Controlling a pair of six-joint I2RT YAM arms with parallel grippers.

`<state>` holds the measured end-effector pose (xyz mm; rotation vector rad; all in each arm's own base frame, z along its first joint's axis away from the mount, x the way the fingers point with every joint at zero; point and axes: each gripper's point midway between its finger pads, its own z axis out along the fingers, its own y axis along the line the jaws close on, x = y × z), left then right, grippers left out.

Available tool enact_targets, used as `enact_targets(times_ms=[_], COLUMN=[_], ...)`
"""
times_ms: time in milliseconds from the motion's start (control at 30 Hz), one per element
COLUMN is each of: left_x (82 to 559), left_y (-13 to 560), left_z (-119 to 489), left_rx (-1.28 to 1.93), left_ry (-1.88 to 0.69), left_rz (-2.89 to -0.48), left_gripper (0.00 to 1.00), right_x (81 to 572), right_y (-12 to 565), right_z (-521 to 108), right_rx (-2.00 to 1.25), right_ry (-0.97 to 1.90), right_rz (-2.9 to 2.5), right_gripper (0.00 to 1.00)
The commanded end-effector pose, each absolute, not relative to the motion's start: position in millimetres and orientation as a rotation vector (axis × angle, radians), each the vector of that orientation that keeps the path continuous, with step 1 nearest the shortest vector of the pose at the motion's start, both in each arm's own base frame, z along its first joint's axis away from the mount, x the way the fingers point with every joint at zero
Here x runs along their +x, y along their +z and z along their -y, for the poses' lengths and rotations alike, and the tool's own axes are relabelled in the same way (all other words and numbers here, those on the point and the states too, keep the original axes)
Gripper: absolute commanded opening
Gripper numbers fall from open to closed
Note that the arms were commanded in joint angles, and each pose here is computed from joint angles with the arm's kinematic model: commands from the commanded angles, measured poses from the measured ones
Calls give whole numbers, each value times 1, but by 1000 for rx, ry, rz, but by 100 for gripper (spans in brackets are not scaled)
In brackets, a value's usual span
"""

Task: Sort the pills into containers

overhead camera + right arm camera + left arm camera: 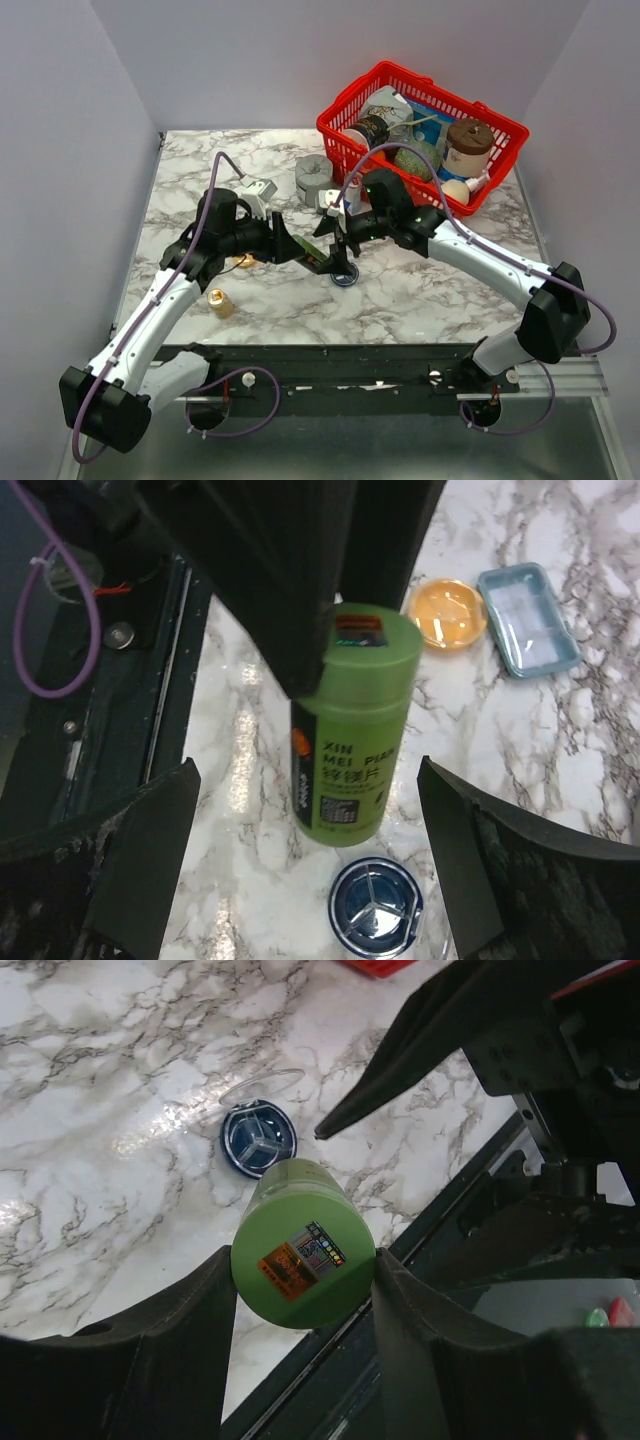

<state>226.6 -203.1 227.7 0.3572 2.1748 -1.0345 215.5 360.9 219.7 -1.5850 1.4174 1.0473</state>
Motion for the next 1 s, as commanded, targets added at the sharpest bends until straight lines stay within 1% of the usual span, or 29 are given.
enact_targets(times_ms=[0, 200, 333, 433, 467, 533, 567, 633, 667, 700, 733, 767, 800, 833, 867, 900, 967], left_x=[231, 235, 234, 233, 232, 232, 232, 232, 232, 231, 229, 229, 231, 231, 230, 228, 225], left_y=[259, 274, 281, 284, 281, 287, 287, 287, 288, 290, 290, 291, 294, 296, 298, 306, 310], left_z=[220, 225, 228, 231, 231, 231, 230, 229, 227, 226, 225, 223, 219, 213, 210, 205, 198], left_rx=[386, 355, 341, 323, 302, 297, 287, 281, 280, 295, 303, 305, 308, 321, 337, 356, 427], left_ry=[-1140, -1179, -1228, -1263, -1277, -1289, -1284, -1275, -1266, -1255, -1246, -1236, -1216, -1186, -1170, -1149, -1082], left_rz=[-2059, -1996, -1958, -1937, -1941, -1911, -1910, -1906, -1901, -1887, -1886, -1883, -1872, -1864, -1854, -1818, -1775], left_gripper=[0, 0, 0, 0, 0, 0, 0, 0, 0, 1, 4, 12, 25, 55, 65, 81, 91], right_x=[230, 214, 214, 213, 212, 210, 209, 206, 205, 202, 200, 199, 194, 191, 188, 184, 179], right_y=[221, 212, 211, 213, 213, 214, 214, 216, 217, 219, 222, 223, 225, 228, 230, 232, 235], right_z=[-365, -373, -377, -378, -378, -379, -379, -378, -378, -378, -377, -375, -373, -372, -371, -369, -367], right_rx=[-1504, -1514, -1501, -1494, -1493, -1496, -1495, -1495, -1493, -1495, -1497, -1497, -1510, -1515, -1522, -1535, -1546], right_ry=[1001, 1171, 1197, 1216, 1226, 1245, 1250, 1273, 1284, 1303, 1316, 1331, 1361, 1368, 1377, 1400, 1422], right_rz=[-1459, -1480, -1494, -1493, -1495, -1492, -1493, -1488, -1492, -1487, -1480, -1475, -1454, -1436, -1421, -1399, -1375], right_gripper=[99, 97, 93, 82, 71, 58, 46, 36, 29, 26, 24, 22, 21, 20, 20, 20, 20])
